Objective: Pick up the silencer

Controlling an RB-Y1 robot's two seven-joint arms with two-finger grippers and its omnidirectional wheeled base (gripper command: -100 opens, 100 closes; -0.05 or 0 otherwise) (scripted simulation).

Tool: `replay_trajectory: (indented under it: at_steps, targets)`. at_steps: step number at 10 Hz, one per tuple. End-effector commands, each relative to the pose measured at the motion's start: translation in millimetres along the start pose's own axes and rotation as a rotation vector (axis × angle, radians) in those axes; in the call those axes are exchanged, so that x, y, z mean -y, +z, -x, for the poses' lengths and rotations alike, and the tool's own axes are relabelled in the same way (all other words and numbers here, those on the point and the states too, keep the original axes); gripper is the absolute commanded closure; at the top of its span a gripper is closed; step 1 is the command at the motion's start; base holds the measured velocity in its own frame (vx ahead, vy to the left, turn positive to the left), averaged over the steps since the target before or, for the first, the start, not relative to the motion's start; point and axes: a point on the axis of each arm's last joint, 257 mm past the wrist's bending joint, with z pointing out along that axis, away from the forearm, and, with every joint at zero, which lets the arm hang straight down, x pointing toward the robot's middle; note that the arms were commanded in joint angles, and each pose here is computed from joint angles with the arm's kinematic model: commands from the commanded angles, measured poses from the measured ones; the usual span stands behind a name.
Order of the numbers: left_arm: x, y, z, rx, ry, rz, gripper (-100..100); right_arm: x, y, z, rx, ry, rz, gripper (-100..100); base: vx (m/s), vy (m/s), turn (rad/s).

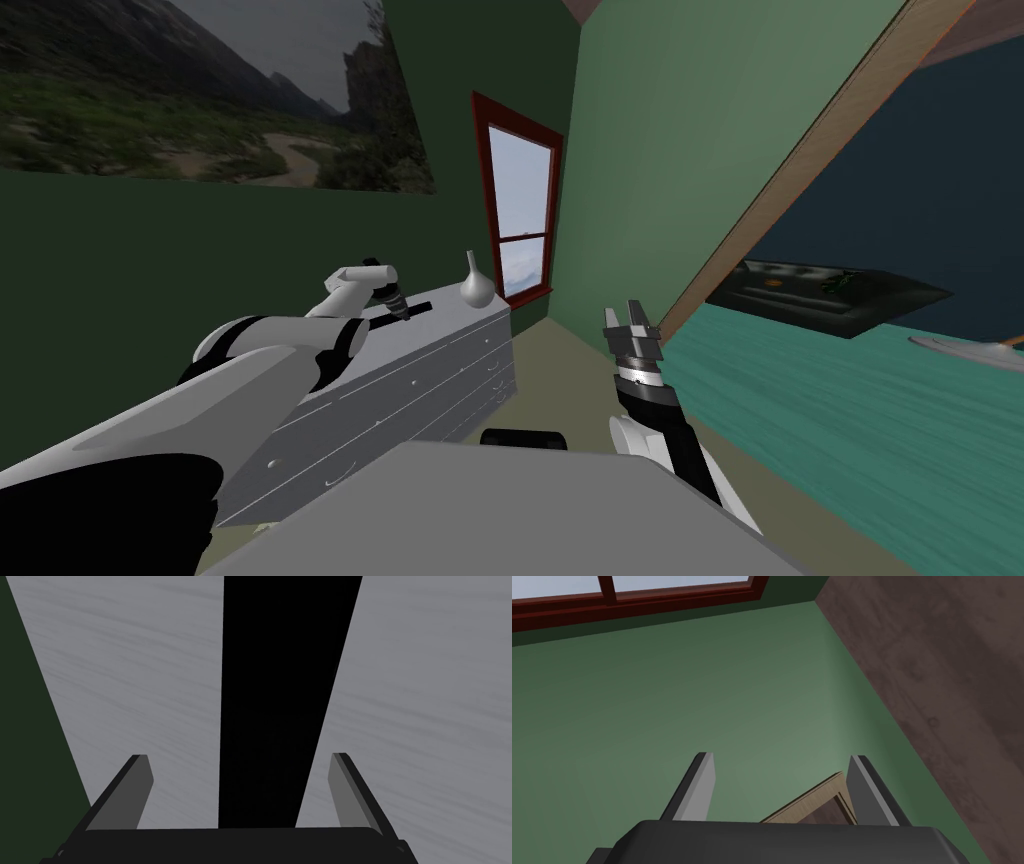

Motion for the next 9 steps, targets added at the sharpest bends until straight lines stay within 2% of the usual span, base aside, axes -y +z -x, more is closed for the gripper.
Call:
replay_trajectory:
  at_steps: [1, 3, 4, 8, 9]
  targets:
    - [0.5, 3.4, 6.3, 0.020, -0.038, -0.003, -100, 0.0, 0.0, 0.0, 0.000, 0.000, 0.000, 0, -0.135, 0.088, -0.299]
    - [-0.1, 3.2, 4.9, 0.017, -0.034, -0.002, -100, 0.0, -0.1, 0.1, 0.000, 0.000, 0.000, 0, -0.060, 0.056, -0.025]
    - [0.3, 3.4, 5.3, 0.018, -0.036, -0.003, 100, 0.1, -0.1, 0.1, 0.000, 0.000, 0.000, 0, -0.008, 0.006, -0.001]
    - [0.0, 3.6, 5.3, 0.018, -0.034, -0.002, 100, 0.0, -0.1, 0.1, 0.000, 0.000, 0.000, 0, 0.000, 0.000, 0.000]
    - [-0.1, 3.7, 5.4, 0.018, -0.035, -0.002, 0, 0.0, -0.1, 0.1, 0.000, 0.000, 0.000, 0, 0.000, 0.000, 0.000]
